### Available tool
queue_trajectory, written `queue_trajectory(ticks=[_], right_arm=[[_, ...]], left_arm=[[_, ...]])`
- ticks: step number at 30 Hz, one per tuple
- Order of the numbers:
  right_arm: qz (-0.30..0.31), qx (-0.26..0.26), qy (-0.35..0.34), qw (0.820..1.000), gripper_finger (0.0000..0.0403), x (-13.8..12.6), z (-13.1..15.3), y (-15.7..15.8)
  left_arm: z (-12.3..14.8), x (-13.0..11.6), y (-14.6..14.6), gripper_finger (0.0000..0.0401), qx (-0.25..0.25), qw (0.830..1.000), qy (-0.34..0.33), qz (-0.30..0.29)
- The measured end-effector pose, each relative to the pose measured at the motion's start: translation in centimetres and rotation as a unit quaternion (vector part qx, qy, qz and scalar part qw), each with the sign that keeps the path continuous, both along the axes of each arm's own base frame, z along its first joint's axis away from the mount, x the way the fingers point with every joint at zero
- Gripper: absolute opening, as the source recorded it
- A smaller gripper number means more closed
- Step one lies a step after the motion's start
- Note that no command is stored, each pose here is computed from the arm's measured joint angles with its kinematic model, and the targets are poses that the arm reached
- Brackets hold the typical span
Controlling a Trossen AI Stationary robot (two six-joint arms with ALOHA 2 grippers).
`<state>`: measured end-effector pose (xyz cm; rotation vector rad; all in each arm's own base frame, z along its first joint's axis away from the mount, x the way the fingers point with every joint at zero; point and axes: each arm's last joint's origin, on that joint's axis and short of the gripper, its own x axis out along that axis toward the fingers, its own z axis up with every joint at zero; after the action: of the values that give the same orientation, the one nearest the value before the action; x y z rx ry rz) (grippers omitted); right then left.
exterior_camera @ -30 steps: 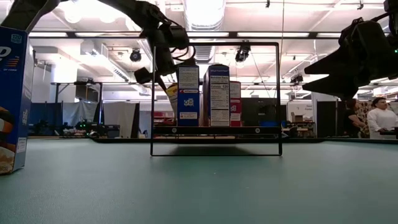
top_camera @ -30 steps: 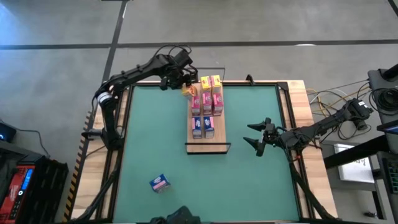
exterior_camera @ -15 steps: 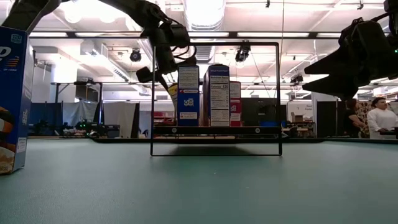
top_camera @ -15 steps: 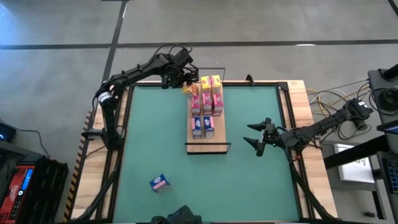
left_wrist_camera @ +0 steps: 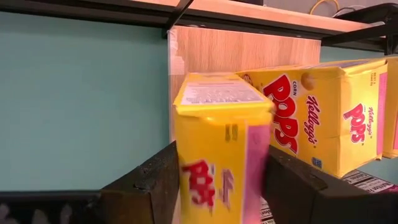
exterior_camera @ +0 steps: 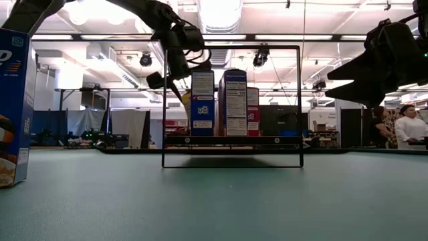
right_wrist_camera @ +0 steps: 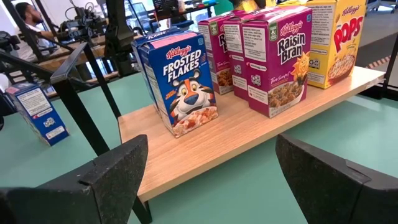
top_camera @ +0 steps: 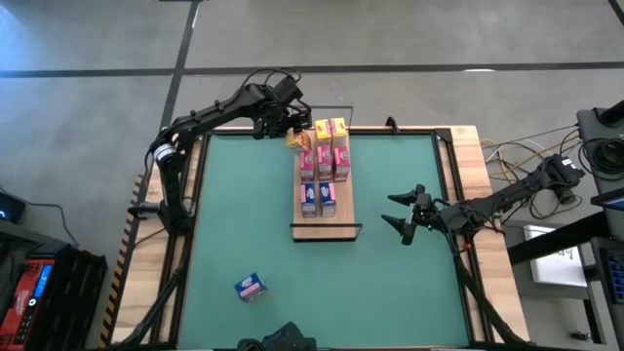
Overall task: Stack cereal on shelf
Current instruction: Put the yellow cereal box on the shelf aligned with the other yellow cereal boxes
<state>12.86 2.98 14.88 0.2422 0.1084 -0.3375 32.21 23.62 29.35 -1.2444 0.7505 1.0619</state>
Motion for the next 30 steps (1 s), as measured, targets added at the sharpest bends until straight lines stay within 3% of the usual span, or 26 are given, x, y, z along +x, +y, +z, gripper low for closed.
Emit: queue_trajectory(ticks=[12,30], right_arm=[[0.0,0.0,0.0,1.0,0.0341,0.0,0.0,0.0],[0.0,0.0,0.0,1.0,0.0341,0.0,0.0,0.0]], left_arm=[[0.1,0.1,0.1,0.0217,0.002,1.0,-0.01,0.0],[0.2,1.1,-0.8,0.022,-0.002,1.0,-0.03,-0.001]])
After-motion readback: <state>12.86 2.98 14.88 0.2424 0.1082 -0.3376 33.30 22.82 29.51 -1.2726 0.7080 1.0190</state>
